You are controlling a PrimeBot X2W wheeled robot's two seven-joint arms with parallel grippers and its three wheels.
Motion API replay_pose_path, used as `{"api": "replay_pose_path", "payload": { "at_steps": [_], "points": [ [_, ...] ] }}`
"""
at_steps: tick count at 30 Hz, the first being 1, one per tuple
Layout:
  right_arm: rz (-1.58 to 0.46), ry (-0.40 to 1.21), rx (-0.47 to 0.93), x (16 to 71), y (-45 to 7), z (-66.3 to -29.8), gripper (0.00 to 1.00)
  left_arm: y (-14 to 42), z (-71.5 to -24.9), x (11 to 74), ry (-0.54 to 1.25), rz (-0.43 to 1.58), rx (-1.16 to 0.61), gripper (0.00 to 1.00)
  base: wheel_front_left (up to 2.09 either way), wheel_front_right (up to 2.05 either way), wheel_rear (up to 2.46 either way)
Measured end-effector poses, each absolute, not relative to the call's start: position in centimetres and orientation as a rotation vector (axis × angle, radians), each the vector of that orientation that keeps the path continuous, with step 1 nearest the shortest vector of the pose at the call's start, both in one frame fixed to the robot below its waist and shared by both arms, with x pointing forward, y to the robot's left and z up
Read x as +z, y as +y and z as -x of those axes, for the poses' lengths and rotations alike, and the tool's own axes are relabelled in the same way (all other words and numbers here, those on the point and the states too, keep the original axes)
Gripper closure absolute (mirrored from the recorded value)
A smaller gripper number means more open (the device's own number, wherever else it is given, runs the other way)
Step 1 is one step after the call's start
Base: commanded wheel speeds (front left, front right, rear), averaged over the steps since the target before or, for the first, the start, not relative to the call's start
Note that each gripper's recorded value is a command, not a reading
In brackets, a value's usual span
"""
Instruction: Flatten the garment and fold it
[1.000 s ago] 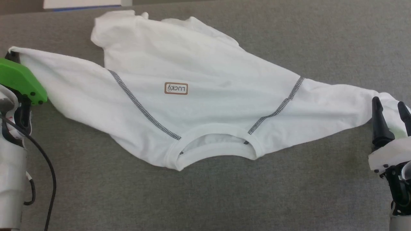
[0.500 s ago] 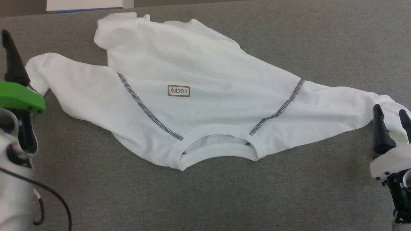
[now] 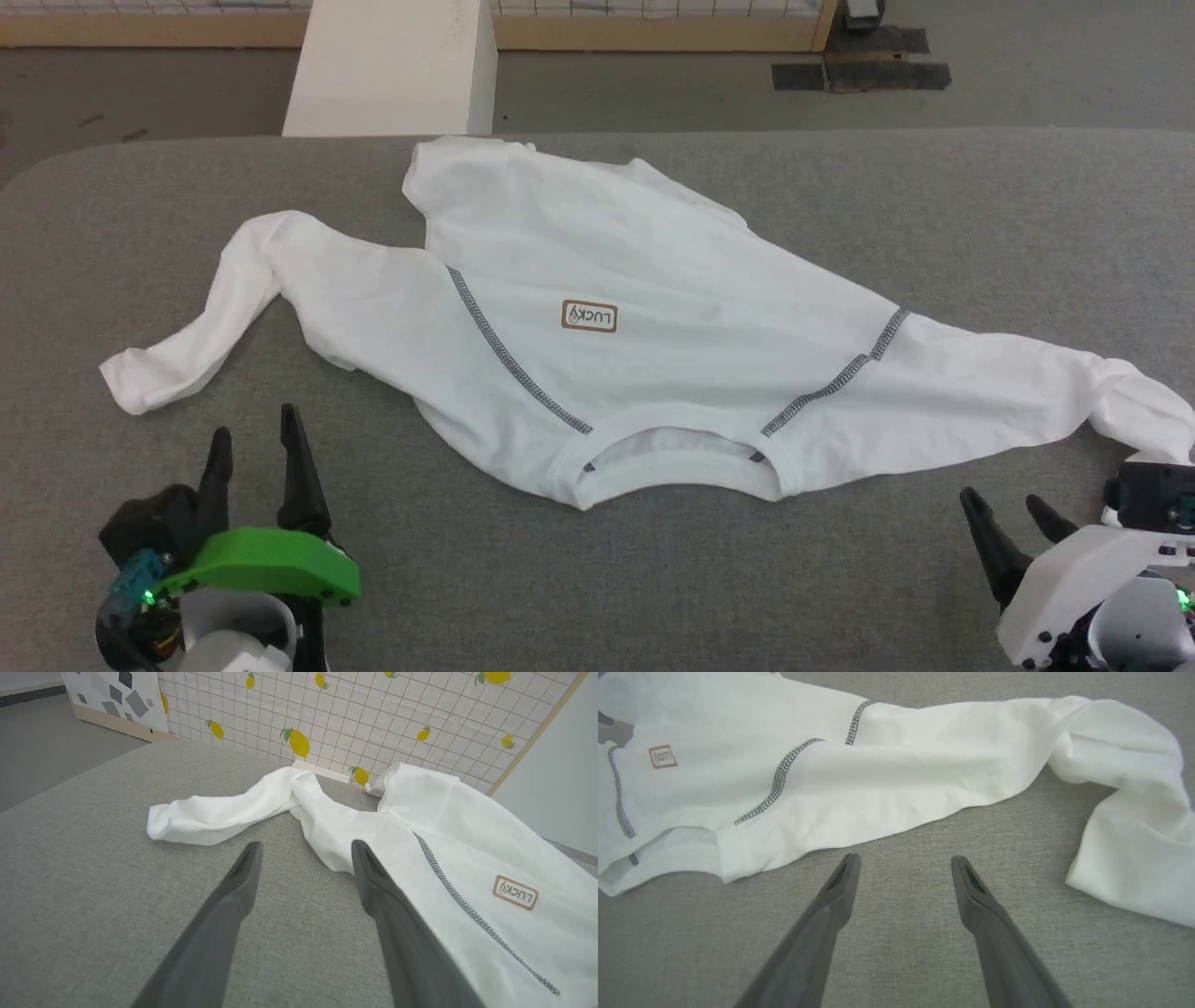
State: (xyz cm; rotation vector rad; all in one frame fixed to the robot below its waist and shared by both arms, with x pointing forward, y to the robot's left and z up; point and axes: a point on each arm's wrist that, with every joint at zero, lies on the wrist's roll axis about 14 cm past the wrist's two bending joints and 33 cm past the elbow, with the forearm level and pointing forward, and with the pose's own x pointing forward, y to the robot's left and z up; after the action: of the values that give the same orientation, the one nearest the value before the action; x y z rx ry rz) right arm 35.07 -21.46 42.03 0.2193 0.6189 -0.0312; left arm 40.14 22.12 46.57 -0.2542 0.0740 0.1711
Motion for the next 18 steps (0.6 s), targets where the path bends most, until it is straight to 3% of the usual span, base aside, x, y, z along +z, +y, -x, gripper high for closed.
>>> {"api": "replay_pose_path", "payload": {
  "at_steps": [5,18],
  "points": [
    [-0.227,0.700,-0.013,40.6,-20.8,-34.7,0.00,22.1,-39.0,46.6,0.075,0.273,0.184,0.00,0.00,0.00,0.00],
    [-0.069,0.863,-0.048,37.3,-21.7,-39.4,0.00,21.4,-39.7,44.9,0.127,0.258,0.166,0.00,0.00,0.00,0.00]
  ]
}}
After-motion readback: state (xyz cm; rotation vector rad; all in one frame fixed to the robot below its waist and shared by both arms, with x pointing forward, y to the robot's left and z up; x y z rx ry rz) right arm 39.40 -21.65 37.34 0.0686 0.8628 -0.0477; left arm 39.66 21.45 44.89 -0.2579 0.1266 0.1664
